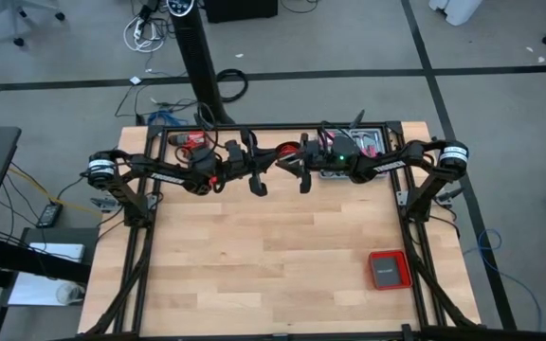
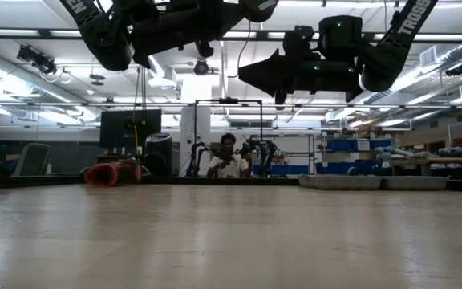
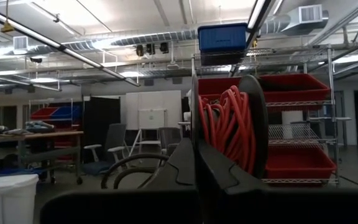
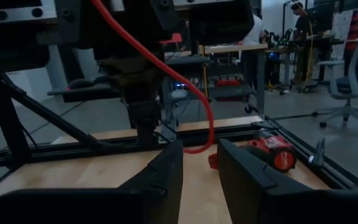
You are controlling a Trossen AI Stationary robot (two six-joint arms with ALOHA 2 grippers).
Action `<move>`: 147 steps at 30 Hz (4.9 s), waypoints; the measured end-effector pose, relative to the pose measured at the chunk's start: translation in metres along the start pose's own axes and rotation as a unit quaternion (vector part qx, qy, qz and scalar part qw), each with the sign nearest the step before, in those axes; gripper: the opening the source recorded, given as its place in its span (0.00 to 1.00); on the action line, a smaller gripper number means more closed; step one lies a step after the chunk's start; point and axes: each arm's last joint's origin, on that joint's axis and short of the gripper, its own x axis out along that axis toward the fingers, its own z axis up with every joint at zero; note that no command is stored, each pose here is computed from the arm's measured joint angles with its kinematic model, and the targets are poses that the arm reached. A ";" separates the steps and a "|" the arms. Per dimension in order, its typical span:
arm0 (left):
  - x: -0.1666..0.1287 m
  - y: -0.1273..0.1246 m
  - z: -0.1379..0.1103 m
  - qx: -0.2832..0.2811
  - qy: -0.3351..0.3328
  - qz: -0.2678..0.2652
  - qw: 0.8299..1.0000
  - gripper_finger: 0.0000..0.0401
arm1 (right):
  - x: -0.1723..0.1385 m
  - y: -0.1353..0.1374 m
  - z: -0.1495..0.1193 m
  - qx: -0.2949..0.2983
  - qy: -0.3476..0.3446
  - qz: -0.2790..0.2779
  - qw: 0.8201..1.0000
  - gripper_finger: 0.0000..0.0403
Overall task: Coil cords
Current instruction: Coil the red wire on the black spool
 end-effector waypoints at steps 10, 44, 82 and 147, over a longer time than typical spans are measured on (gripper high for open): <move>0.000 0.000 0.000 -0.002 0.000 0.000 1.000 0.00 | 0.001 0.003 0.001 0.004 -0.009 -0.030 0.999 0.25; 0.000 -0.004 0.000 -0.006 0.002 -0.005 1.000 0.00 | 0.005 0.014 -0.002 -0.043 -0.001 -0.047 0.998 0.02; -0.007 0.041 -0.029 -0.052 0.149 0.116 0.981 0.00 | -0.075 -0.010 0.061 -0.166 0.066 -0.214 0.960 0.00; -0.003 0.020 -0.019 -0.086 0.087 0.124 0.985 0.00 | 0.004 0.028 0.071 -0.141 0.052 -0.123 0.981 0.05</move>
